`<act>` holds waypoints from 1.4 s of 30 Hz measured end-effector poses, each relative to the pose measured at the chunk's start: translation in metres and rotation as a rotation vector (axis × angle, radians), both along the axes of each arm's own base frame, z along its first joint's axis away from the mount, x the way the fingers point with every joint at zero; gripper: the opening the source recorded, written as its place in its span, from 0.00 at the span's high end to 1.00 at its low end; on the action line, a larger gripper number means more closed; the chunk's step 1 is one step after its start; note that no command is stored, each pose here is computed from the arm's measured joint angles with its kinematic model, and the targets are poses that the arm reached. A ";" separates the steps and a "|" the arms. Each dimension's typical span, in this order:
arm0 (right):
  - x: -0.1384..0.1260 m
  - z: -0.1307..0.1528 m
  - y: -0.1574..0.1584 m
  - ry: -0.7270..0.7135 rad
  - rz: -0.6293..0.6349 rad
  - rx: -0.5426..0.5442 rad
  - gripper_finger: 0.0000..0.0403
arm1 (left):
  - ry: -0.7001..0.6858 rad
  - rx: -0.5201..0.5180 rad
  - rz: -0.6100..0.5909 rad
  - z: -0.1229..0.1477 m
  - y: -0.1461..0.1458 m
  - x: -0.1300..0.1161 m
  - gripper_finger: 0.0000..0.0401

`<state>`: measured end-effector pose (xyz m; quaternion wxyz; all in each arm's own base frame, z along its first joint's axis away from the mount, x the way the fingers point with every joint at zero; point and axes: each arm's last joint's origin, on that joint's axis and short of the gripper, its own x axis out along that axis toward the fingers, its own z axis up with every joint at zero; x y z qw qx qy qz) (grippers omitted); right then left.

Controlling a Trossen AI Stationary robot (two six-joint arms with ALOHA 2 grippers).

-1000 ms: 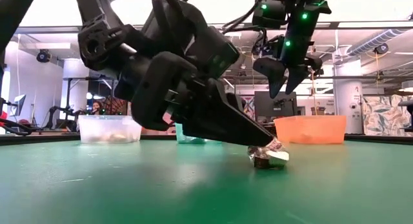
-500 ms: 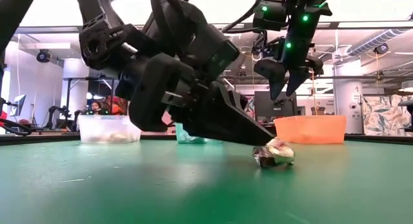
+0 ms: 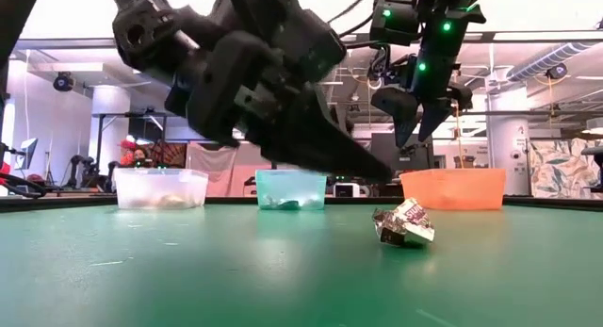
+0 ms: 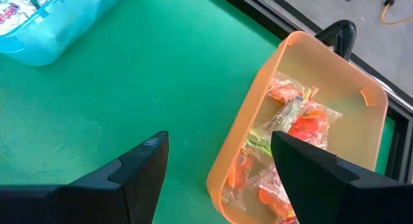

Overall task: Sort candy by brand, put in halloween buckets
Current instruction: Put the gold wrap candy into the white bin

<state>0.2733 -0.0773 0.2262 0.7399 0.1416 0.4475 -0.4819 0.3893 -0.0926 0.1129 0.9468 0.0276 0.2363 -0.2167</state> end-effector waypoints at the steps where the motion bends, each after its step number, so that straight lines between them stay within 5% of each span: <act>1: 0.000 0.000 0.000 -0.001 0.001 0.003 0.34 | 0.010 -0.006 -0.012 -0.004 -0.002 0.001 0.90; 6: 0.000 0.000 0.000 -0.003 0.001 0.005 0.34 | -0.045 0.011 -0.128 -0.012 -0.010 0.006 0.72; 12: 0.001 0.000 0.000 -0.007 0.005 0.012 0.34 | -0.115 0.028 -0.131 -0.012 -0.008 0.010 0.52; 18: 0.001 0.000 0.000 -0.004 0.014 0.011 0.34 | -0.123 0.002 -0.144 -0.023 -0.004 0.017 0.47; 30: 0.001 0.000 0.000 -0.001 0.018 0.011 0.34 | -0.078 -0.126 -0.264 -0.045 0.003 0.035 0.59; 39: 0.000 -0.001 0.000 0.000 0.021 0.017 0.34 | -0.080 -0.115 -0.289 -0.044 0.004 0.033 0.94; 42: 0.000 -0.001 0.001 0.002 0.021 0.018 0.34 | -0.080 -0.115 -0.291 -0.044 0.004 0.033 0.97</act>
